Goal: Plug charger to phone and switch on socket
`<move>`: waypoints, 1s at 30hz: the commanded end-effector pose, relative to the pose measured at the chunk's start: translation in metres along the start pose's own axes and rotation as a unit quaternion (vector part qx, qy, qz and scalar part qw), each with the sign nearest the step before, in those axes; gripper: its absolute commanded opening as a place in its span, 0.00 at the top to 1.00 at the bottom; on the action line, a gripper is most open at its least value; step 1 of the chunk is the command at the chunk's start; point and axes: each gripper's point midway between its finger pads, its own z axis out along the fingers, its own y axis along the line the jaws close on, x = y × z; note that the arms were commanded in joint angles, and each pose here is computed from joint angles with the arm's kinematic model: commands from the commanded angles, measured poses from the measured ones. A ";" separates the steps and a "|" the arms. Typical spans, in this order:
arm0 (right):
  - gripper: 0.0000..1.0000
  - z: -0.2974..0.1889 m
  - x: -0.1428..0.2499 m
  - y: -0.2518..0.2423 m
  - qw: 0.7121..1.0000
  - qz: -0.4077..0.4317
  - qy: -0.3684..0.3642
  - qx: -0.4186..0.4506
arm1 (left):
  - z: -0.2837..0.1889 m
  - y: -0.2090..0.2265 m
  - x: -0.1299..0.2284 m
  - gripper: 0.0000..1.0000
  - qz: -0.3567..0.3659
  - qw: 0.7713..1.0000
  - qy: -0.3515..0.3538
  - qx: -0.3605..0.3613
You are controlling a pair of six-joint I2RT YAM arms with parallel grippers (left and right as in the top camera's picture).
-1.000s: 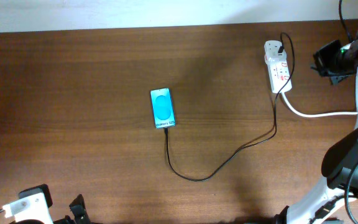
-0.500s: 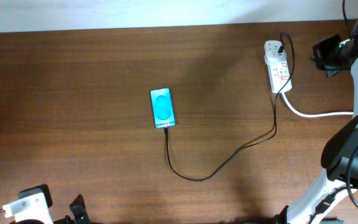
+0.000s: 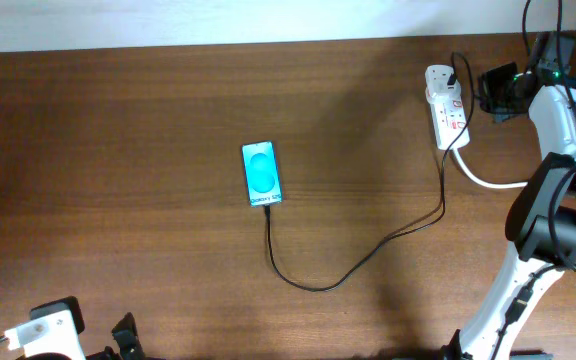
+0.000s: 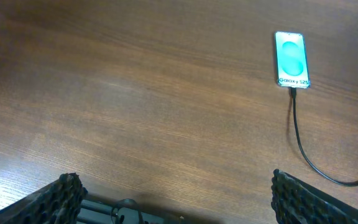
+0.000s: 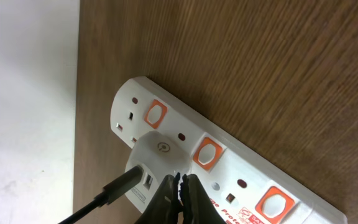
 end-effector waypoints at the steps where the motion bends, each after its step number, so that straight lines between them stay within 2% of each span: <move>1: 0.96 0.023 0.011 -0.008 1.000 0.000 0.013 0.015 | -0.001 0.002 0.000 0.01 -0.009 1.000 -0.005 -0.003; 8: 0.96 0.044 0.021 -0.014 0.999 -0.006 0.020 0.025 | -0.001 0.002 0.000 0.01 -0.009 1.000 -0.005 -0.003; 30: 0.96 0.052 0.030 -0.008 1.000 0.005 0.006 0.030 | -0.001 0.002 -0.001 0.01 -0.009 1.000 -0.005 -0.003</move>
